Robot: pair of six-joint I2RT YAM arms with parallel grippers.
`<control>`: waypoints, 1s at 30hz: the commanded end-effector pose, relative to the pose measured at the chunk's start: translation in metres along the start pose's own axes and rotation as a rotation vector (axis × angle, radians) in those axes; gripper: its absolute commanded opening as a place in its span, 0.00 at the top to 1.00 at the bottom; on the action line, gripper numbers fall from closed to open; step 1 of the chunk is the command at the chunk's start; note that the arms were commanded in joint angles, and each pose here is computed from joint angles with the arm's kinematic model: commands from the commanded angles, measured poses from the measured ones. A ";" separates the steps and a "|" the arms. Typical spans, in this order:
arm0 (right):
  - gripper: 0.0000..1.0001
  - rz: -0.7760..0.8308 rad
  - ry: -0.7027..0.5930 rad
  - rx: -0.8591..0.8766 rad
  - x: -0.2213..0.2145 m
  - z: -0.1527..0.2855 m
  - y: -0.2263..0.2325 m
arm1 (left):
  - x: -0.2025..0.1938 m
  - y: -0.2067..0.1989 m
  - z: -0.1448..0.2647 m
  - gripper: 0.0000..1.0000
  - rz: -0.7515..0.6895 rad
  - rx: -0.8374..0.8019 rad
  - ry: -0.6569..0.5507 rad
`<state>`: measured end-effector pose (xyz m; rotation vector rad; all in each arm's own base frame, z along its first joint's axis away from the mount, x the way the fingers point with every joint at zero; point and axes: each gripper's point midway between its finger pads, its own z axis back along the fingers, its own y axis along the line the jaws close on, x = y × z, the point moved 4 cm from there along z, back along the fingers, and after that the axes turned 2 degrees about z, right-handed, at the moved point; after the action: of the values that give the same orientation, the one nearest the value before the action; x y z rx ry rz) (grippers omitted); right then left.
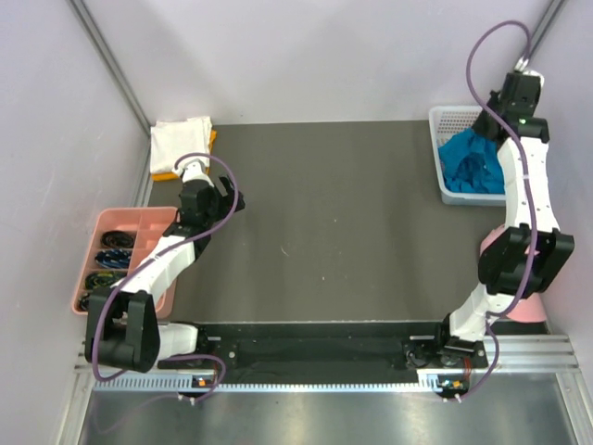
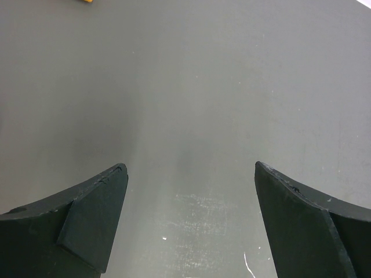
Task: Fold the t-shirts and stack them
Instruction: Grab crumpled tshirt from bin with the right arm
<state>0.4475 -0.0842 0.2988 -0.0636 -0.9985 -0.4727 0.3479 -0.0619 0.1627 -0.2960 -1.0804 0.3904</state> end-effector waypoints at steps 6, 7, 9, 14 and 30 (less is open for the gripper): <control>1.00 -0.001 -0.423 0.223 0.129 0.123 0.033 | 0.011 -0.010 -0.003 0.06 0.009 -0.036 -0.028; 1.00 0.005 -0.439 0.225 0.134 0.125 0.034 | 0.010 -0.010 -0.003 0.06 0.010 -0.038 -0.023; 1.00 0.021 -0.478 0.269 0.145 0.137 0.040 | 0.010 -0.011 -0.003 0.07 0.009 -0.042 -0.021; 1.00 0.058 -0.573 0.427 0.162 0.160 0.065 | 0.010 -0.012 -0.003 0.07 0.016 -0.047 -0.017; 1.00 0.116 -0.693 1.054 0.170 0.292 0.158 | 0.007 -0.014 0.001 0.07 0.031 -0.062 -0.008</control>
<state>0.4100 0.0380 0.5651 0.5301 -1.6616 0.0879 0.3480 -0.0668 0.1575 -0.3260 -1.0529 0.3925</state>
